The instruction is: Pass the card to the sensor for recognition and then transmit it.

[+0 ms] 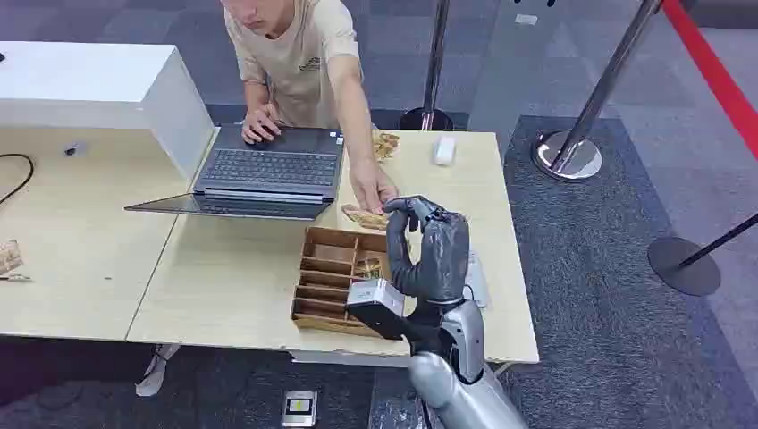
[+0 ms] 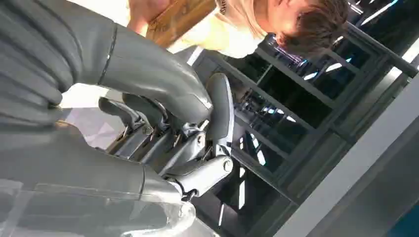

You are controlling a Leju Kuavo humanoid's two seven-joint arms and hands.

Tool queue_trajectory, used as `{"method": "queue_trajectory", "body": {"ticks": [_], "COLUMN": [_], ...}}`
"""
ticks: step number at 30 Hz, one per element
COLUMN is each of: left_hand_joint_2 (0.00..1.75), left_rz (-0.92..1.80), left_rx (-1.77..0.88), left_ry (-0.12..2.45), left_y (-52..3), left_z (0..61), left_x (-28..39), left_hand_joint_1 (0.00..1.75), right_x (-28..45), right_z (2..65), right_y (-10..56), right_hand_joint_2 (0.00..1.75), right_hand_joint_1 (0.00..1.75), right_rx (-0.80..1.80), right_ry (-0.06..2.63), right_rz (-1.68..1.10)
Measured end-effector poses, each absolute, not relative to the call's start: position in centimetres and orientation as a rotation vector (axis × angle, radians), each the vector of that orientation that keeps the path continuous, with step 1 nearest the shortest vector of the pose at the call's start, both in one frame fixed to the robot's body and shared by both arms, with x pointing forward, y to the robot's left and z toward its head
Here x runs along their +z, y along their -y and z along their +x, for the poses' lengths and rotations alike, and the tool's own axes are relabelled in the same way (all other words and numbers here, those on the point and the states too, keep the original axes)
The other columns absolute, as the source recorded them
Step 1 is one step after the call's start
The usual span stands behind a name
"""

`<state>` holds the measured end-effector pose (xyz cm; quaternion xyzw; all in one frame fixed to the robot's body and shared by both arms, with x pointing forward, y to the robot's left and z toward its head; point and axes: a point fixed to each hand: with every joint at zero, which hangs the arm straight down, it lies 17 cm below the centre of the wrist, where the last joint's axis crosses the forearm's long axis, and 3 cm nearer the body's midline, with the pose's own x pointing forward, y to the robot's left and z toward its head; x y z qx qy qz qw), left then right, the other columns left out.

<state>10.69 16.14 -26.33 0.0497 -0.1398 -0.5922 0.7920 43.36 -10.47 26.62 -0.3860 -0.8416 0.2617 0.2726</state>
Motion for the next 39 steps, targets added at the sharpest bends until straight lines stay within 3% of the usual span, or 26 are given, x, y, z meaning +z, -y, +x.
{"method": "queue_trajectory", "body": {"ticks": [3, 4, 5, 36, 37, 38, 39], "left_hand_joint_2": [0.00, 0.00, 0.00, 0.00, 0.00, 0.00, 0.00], "left_rz": [0.107, 0.107, 0.107, 0.102, 0.103, 0.103, 0.103], "left_rx": [-1.274, -1.274, -1.274, -1.268, -1.268, -1.268, -1.268], "left_ry": [0.300, 0.300, 0.300, 0.299, 0.299, 0.299, 0.299], "left_y": [-16.1, -16.1, -16.1, -16.1, -16.1, -16.1, -16.1], "left_z": [10.7, 10.7, 10.7, 10.7, 10.7, 10.7, 10.7], "left_x": [-26.3, -26.3, -26.3, -26.3, -26.3, -26.3, -26.3], "left_hand_joint_1": [0.00, 0.00, 0.00, 0.00, 0.00, 0.00, 0.00], "right_x": [26.6, 26.6, 26.5, 25.9, 25.8, 25.7, 25.6], "right_z": [43.4, 43.5, 43.5, 44.9, 44.9, 45.0, 44.9], "right_y": [10.5, 10.6, 10.6, 11.8, 11.8, 11.8, 11.7], "right_hand_joint_2": [1.75, 1.75, 1.75, 1.75, 1.75, 1.75, 1.75], "right_hand_joint_1": [1.75, 0.93, 0.00, 0.00, 0.79, 1.75, 1.75], "right_rx": [0.702, 0.699, 0.694, 0.562, 0.564, 0.567, 0.571], "right_ry": [2.262, 2.259, 2.255, 2.198, 2.196, 2.195, 2.196], "right_rz": [-1.039, -1.037, -1.032, -0.943, -0.942, -0.942, -0.940]}}
